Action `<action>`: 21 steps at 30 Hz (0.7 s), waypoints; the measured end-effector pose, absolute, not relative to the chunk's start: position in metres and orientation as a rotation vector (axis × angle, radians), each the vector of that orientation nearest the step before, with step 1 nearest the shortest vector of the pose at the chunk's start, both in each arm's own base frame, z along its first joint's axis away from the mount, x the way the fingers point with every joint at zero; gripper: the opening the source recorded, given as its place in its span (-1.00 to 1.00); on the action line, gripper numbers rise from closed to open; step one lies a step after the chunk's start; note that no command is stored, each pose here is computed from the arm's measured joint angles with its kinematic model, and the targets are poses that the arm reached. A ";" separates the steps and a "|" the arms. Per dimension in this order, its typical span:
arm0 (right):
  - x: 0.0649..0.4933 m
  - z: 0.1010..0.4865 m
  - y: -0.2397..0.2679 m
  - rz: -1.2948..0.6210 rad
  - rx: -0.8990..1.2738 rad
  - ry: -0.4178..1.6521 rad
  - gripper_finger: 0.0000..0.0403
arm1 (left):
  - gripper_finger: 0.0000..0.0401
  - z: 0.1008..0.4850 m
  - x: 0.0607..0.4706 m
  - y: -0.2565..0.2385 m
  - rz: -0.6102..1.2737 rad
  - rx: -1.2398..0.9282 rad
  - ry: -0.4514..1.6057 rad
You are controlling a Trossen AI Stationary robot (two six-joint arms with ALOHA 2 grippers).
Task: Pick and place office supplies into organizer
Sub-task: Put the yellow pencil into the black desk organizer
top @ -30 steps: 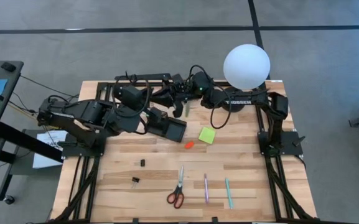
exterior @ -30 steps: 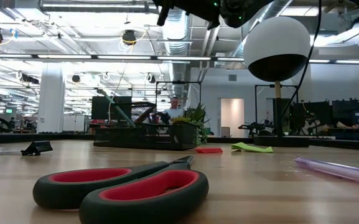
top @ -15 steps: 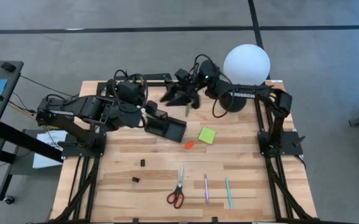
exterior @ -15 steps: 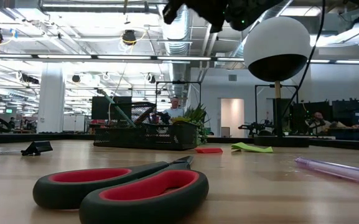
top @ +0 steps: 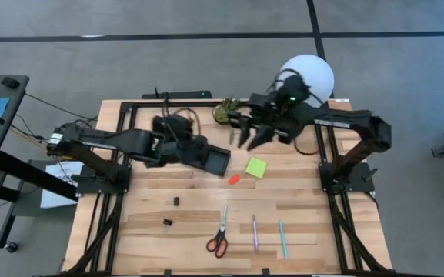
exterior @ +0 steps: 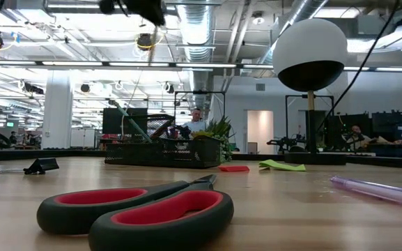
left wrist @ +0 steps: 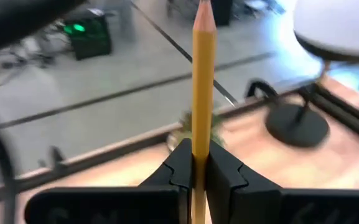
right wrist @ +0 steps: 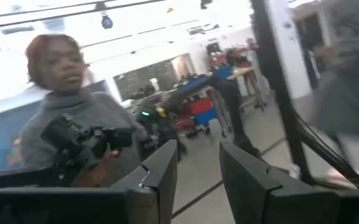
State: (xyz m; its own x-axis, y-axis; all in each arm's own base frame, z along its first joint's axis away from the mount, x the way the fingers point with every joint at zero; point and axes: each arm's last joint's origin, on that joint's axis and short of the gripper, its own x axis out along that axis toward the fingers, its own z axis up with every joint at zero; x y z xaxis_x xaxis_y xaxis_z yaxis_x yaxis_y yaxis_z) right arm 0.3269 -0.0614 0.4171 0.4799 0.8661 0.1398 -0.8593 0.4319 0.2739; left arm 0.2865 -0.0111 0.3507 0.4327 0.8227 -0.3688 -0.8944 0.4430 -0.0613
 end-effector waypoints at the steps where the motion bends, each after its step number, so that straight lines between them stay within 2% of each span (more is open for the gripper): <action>1: 0.323 0.422 -0.057 1.086 0.317 0.014 -0.46 | -0.97 0.344 0.291 -0.009 1.064 -0.265 0.305; 5: 0.312 0.433 -0.046 1.116 0.294 -0.003 -0.47 | -0.97 0.322 0.303 0.007 1.032 -0.329 0.229; 13: 0.308 0.437 -0.038 1.146 0.293 0.008 -0.47 | -0.97 0.259 0.297 0.029 1.066 -0.349 0.230; 21: 0.308 0.434 -0.037 1.161 0.309 0.045 -0.47 | -0.97 0.246 0.294 0.042 1.057 -0.280 0.269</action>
State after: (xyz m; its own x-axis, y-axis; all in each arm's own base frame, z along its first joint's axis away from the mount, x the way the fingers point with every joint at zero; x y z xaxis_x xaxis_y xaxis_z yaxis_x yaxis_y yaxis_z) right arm 0.3085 -0.0375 0.4344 0.4025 0.9070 0.1243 -0.8947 0.3610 0.2629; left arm 0.2937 0.0418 0.2455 0.4656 0.8135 -0.3486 -0.8812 0.4627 -0.0971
